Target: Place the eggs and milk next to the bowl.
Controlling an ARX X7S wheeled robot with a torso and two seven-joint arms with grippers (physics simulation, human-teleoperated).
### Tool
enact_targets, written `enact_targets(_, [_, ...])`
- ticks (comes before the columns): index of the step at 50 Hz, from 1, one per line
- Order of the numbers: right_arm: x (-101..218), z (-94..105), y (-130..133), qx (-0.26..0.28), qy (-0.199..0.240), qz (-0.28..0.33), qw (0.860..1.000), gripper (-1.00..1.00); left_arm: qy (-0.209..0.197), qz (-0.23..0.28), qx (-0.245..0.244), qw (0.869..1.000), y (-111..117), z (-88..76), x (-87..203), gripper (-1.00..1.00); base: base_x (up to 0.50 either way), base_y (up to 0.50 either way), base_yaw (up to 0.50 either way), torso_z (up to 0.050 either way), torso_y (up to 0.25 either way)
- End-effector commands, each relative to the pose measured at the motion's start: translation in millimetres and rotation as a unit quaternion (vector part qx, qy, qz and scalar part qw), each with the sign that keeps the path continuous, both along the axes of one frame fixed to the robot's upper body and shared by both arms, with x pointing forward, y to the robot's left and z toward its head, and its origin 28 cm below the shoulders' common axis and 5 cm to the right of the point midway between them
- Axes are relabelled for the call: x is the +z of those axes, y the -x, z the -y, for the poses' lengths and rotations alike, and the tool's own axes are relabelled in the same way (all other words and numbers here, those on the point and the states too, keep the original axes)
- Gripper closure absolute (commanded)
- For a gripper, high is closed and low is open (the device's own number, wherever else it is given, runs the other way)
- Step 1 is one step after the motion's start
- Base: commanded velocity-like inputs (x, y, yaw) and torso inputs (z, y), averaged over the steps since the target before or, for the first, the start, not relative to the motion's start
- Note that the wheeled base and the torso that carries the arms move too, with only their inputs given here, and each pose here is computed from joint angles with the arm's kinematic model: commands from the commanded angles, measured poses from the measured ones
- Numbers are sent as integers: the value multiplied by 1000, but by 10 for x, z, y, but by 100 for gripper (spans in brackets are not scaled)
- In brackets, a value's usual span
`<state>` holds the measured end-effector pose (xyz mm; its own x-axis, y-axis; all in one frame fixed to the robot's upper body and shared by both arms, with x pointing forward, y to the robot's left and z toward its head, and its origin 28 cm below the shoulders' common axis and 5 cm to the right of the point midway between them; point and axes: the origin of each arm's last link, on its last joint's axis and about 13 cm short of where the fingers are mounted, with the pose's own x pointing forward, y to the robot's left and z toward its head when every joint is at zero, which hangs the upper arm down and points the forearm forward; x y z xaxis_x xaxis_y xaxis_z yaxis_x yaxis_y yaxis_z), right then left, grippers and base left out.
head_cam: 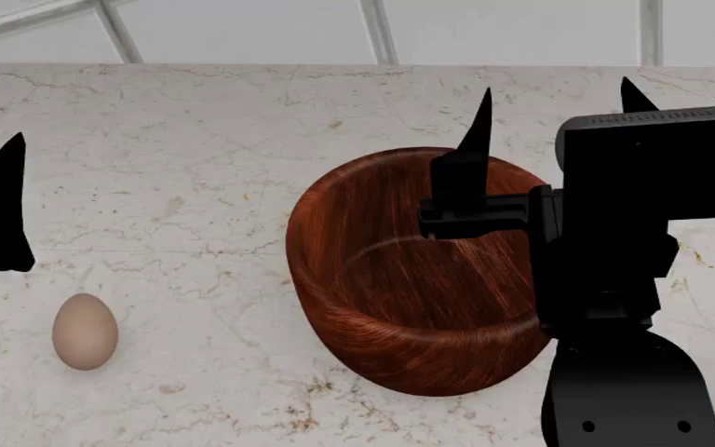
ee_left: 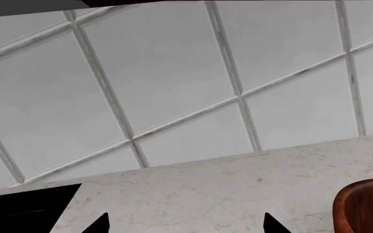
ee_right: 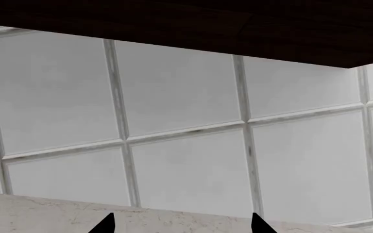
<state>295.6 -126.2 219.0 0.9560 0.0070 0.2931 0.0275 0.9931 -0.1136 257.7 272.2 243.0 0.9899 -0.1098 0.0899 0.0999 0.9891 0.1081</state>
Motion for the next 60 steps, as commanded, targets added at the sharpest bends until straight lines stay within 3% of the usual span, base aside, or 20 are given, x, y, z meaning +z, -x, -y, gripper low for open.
enact_targets(1, [-11,-2,-9,1,2,-5,1000,-100,-16,-50,0,999,74,-67,30,-100,0,0,0,0,0])
enact_targets(8, [-16,5,-4,1,1,-5,1000,-100,-23,-86,1,996,132,-91,60,-100,0,0,0,0,0])
enact_targets(11, [-13,7,-1,0,3,-4,1000,-100,-2,-106,-2,994,134,-105,57,-100,0,0,0,0,0])
enact_targets(27, [-32,9,12,4,3,-8,1000,-100,23,-187,-20,982,294,-96,-13,-100,0,0,0,0,0])
enact_targets(48, [-50,1,22,7,2,-8,1000,-100,46,-236,-28,970,373,-123,-212,-100,0,0,0,0,0])
enact_targets(60, [-61,-7,8,9,1,-9,1000,-100,71,-243,2,967,225,-94,-370,-100,0,0,0,0,0])
